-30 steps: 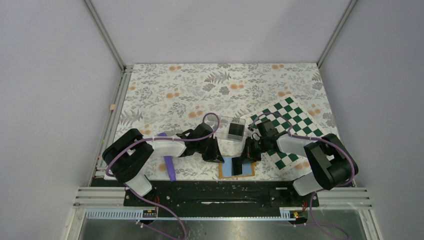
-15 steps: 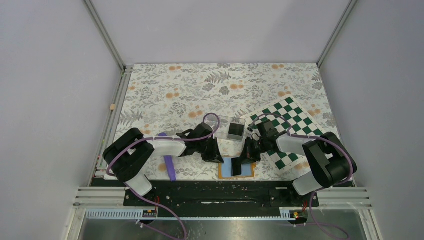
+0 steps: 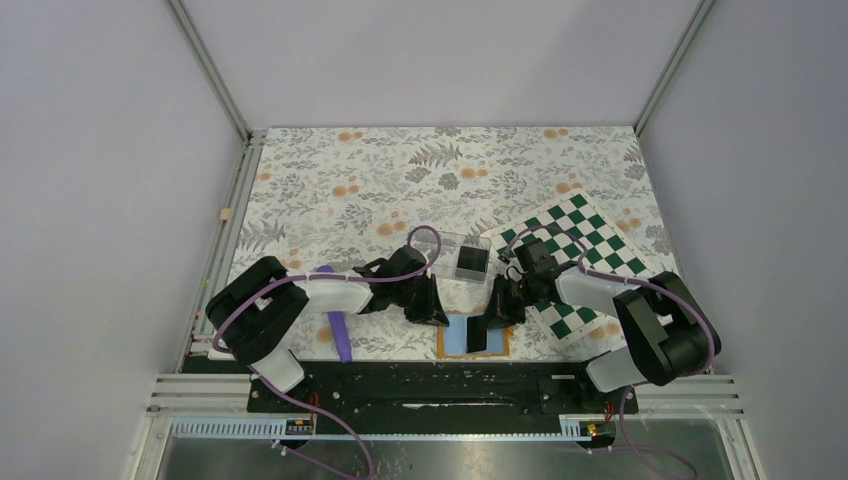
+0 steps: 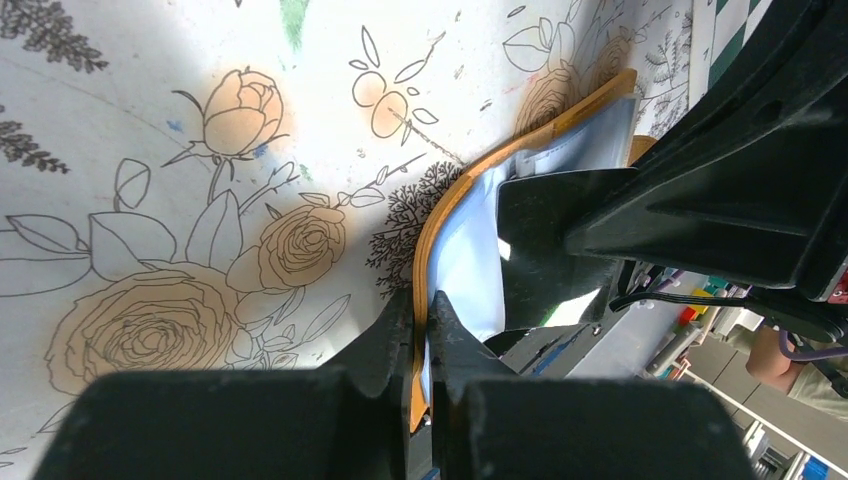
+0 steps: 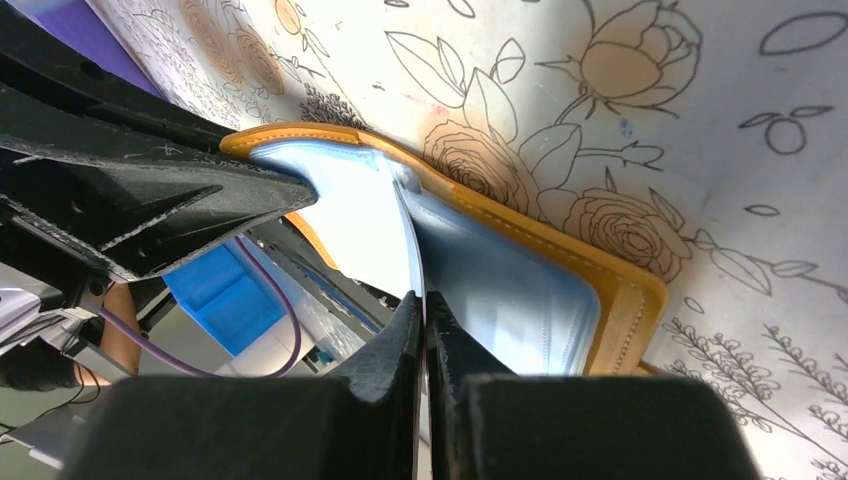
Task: Put the credit cards into the card holder
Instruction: Insert the credit card into the card slot.
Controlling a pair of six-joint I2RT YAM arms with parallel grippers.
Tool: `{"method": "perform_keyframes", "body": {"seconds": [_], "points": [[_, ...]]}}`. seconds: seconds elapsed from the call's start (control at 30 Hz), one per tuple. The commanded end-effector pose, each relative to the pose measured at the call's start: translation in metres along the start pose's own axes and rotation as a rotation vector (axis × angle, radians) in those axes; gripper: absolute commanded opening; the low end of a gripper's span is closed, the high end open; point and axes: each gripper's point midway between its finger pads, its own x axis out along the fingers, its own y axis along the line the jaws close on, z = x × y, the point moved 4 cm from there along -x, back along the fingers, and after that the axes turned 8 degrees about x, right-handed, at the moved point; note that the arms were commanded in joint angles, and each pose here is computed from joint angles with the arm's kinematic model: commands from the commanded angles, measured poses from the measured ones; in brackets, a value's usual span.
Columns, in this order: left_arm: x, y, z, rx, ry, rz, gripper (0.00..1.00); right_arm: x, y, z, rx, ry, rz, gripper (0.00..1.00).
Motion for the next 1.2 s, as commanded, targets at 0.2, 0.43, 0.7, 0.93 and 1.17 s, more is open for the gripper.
{"method": "perform_keyframes", "body": {"seconds": [0.2, 0.43, 0.7, 0.93, 1.17], "points": [[-0.004, -0.019, 0.023, 0.058, -0.088, -0.055, 0.0, 0.01, -0.018, -0.018, 0.038, 0.079, -0.069, 0.0], [0.0, -0.018, 0.021, 0.056, -0.074, -0.053, 0.0, 0.014, -0.001, -0.022, 0.001, 0.109, 0.05, 0.0], [-0.001, -0.018, 0.021, 0.056, -0.083, -0.047, 0.0, 0.019, -0.003, -0.026, 0.013, 0.165, 0.065, 0.0], [0.002, -0.016, 0.019, 0.055, -0.069, -0.034, 0.0, 0.014, 0.006, -0.028, -0.008, 0.16, 0.11, 0.0], [0.0, -0.018, 0.019, 0.047, -0.073, -0.039, 0.0, 0.023, -0.005, -0.027, 0.025, 0.153, 0.036, 0.02]]}}
